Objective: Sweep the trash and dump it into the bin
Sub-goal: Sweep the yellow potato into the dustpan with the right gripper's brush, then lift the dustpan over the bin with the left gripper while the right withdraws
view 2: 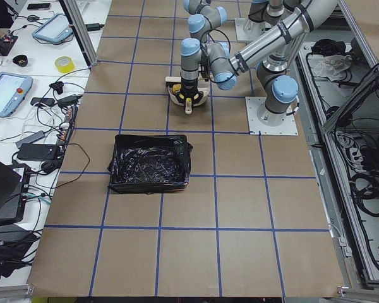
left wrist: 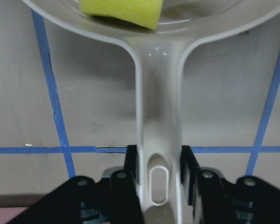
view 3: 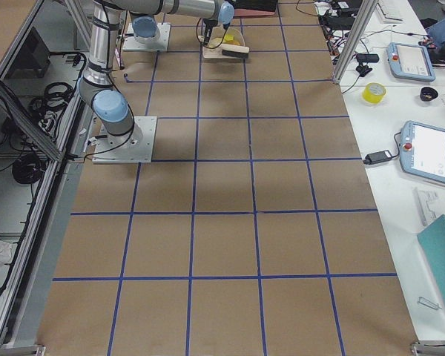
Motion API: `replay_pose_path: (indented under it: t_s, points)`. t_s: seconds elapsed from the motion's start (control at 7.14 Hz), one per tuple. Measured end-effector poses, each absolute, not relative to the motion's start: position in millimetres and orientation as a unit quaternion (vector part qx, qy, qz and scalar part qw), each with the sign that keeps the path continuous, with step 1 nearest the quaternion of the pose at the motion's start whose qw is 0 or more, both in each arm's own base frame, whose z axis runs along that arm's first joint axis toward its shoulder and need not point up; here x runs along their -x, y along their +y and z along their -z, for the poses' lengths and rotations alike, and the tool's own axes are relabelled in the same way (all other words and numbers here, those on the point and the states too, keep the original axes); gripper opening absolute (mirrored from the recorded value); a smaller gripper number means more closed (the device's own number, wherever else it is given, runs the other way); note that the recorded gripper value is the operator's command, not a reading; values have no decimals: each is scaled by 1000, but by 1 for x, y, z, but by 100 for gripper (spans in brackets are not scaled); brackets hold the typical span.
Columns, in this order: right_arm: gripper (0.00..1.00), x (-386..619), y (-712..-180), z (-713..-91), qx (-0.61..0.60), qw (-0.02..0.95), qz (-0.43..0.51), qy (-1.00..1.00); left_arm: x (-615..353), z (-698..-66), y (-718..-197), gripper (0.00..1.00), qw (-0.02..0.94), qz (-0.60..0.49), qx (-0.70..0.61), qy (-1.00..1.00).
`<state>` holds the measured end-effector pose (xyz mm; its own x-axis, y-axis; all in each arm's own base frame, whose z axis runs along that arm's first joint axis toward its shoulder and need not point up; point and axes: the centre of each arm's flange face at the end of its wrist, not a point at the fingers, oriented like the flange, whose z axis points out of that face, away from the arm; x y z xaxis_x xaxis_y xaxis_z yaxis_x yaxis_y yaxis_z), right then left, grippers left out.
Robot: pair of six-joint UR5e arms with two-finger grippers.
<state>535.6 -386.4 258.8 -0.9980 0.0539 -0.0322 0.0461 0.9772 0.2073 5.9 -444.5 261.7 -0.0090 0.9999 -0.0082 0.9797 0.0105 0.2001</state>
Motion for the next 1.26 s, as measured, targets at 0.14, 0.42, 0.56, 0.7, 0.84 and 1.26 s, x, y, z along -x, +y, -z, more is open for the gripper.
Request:
replay_pose_path:
  t_s: [0.14, 0.42, 0.56, 0.7, 0.84, 1.26]
  points:
    - [5, -522, -388, -267, -2, -10, -93, 996, -15, -261, -445, 0, 65, -57, -692, 716]
    - [5, -484, -413, -287, 11, -41, -78, 996, -24, -258, -447, 0, 52, -38, -683, 727]
    - [4, -452, -434, -305, 6, -44, -77, 996, -25, -257, -448, 0, 44, -26, -680, 731]
    - [4, -417, -454, -324, -3, -42, -78, 996, -29, -257, -449, 0, 38, -15, -676, 736]
    - [3, -377, -474, -340, -11, -42, -78, 996, -39, -260, -451, 0, 30, -1, -665, 746]
    - [0, -259, -514, -349, -27, -69, -76, 994, -110, -325, -480, 0, -19, 38, -614, 788]
